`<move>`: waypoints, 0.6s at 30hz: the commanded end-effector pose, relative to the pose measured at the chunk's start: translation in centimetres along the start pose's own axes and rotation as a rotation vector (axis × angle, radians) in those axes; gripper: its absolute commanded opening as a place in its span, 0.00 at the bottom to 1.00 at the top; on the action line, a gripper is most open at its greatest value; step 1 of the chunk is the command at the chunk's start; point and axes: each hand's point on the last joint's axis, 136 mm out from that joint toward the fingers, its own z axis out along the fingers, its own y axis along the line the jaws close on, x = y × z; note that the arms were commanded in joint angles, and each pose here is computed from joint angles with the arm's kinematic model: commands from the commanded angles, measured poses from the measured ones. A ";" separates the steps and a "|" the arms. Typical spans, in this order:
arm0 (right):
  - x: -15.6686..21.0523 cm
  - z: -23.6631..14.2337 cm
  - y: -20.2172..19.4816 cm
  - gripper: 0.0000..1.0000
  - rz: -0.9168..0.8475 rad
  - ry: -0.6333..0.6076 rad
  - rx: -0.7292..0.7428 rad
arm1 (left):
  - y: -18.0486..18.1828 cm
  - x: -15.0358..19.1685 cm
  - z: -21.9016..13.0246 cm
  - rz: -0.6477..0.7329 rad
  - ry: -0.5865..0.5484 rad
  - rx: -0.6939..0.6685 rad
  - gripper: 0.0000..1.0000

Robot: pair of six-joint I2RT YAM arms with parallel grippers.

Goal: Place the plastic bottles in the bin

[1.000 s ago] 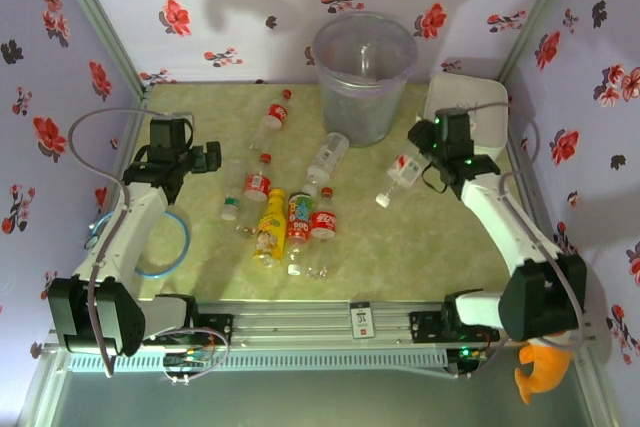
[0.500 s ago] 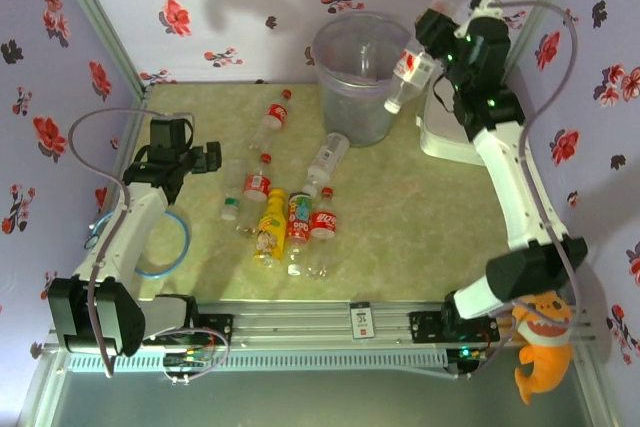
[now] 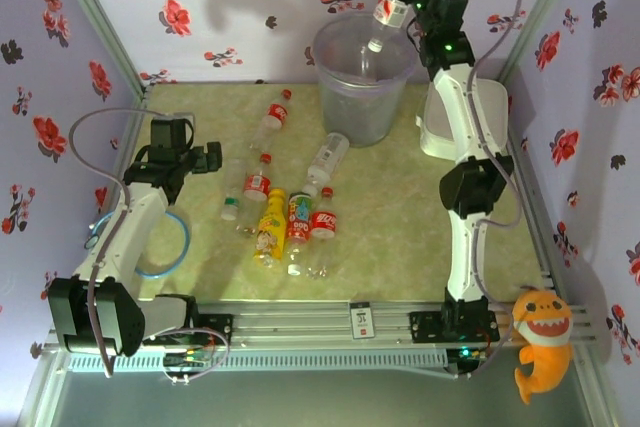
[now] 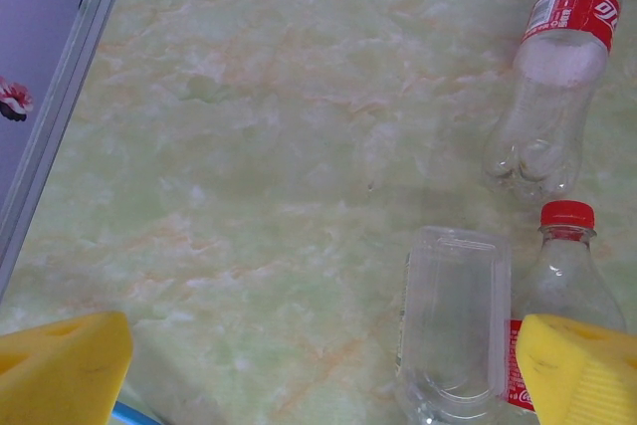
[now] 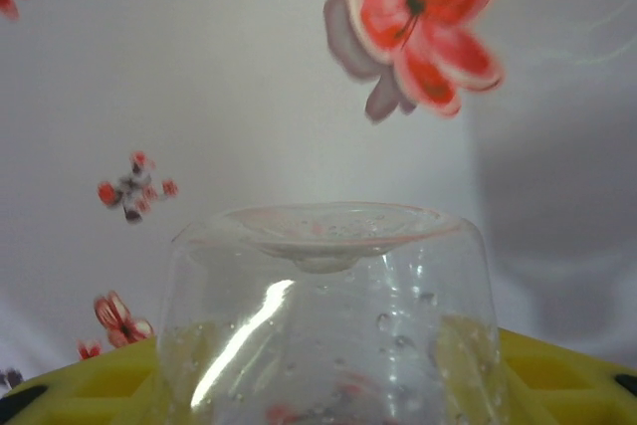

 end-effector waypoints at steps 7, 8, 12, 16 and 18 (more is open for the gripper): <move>7.8 0.6 -1.8 0.56 -0.201 0.197 -0.049 | -0.1 0.5 0.1 0.021 0.013 -0.007 1.00; 8.9 0.6 -2.4 0.57 -0.214 0.224 -0.043 | -0.1 0.7 0.2 0.022 0.017 -0.007 1.00; 12.3 0.3 -3.4 0.57 -0.226 0.308 -0.041 | -0.1 0.9 0.4 0.022 0.028 -0.008 1.00; 14.1 0.0 -4.4 0.61 -0.225 0.326 -0.022 | -0.1 1.0 0.6 0.028 0.036 -0.009 1.00; 14.7 -0.1 -4.7 0.68 -0.224 0.338 -0.015 | 0.0 1.1 0.7 0.030 0.039 -0.011 1.00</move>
